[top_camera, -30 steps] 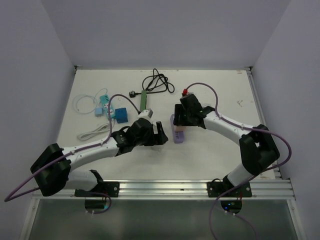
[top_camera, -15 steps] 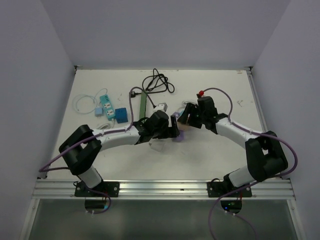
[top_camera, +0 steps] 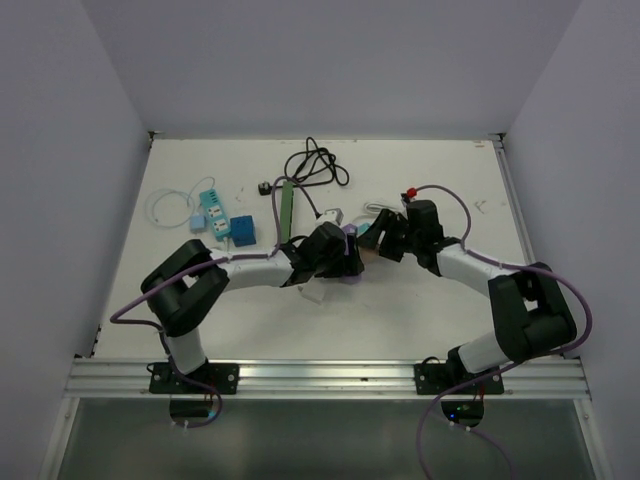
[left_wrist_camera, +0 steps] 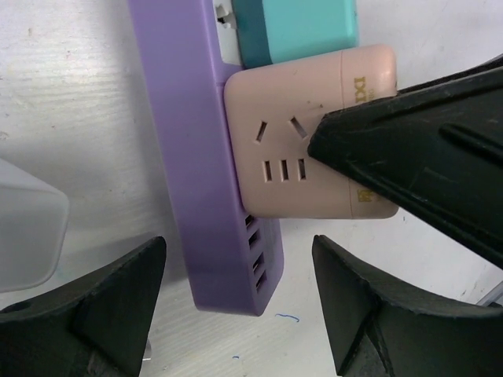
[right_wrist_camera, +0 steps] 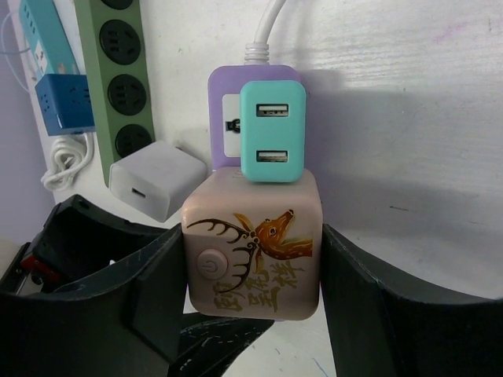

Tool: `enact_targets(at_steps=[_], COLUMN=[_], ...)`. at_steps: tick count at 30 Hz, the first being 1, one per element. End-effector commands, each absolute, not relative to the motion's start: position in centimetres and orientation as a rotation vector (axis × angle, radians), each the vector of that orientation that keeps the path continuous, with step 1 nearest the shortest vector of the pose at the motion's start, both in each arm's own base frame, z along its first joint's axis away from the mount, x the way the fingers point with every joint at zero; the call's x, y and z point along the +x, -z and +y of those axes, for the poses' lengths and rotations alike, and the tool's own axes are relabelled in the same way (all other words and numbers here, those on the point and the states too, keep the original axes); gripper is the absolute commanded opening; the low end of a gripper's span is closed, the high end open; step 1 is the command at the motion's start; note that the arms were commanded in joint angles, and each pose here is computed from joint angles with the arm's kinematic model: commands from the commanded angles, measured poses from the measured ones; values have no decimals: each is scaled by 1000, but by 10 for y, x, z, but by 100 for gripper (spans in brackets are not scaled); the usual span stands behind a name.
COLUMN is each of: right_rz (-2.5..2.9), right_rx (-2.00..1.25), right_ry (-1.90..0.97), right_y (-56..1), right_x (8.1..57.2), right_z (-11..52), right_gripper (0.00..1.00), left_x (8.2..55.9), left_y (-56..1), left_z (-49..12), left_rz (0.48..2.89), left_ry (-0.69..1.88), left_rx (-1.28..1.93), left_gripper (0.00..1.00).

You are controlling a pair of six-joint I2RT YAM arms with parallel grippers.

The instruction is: Pull the plug off the socket

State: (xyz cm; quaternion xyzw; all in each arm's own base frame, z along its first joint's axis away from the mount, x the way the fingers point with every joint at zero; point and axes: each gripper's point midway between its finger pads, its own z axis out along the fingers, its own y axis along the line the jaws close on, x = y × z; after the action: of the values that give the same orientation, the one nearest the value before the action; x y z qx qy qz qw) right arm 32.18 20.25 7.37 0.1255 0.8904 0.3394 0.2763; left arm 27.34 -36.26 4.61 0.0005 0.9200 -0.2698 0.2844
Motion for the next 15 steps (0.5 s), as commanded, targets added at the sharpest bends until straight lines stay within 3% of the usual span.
enact_targets(at_steps=[1, 7, 15], right_rz=[2522, 2523, 2522], right_rx=[335, 314, 308], right_ry=[-953, -988, -1028], right_y=[-44, -42, -38], right_x=[292, 286, 284], right_z=[205, 208, 211], right_gripper=[6, 6, 7], left_x=[282, 280, 276], left_y=[-56, -48, -41], left_z=[-374, -365, -350], left_rz=[2375, 2378, 2371], left_ry=[797, 854, 875], left_rx=[32, 16, 3], left_gripper=[78, 73, 57])
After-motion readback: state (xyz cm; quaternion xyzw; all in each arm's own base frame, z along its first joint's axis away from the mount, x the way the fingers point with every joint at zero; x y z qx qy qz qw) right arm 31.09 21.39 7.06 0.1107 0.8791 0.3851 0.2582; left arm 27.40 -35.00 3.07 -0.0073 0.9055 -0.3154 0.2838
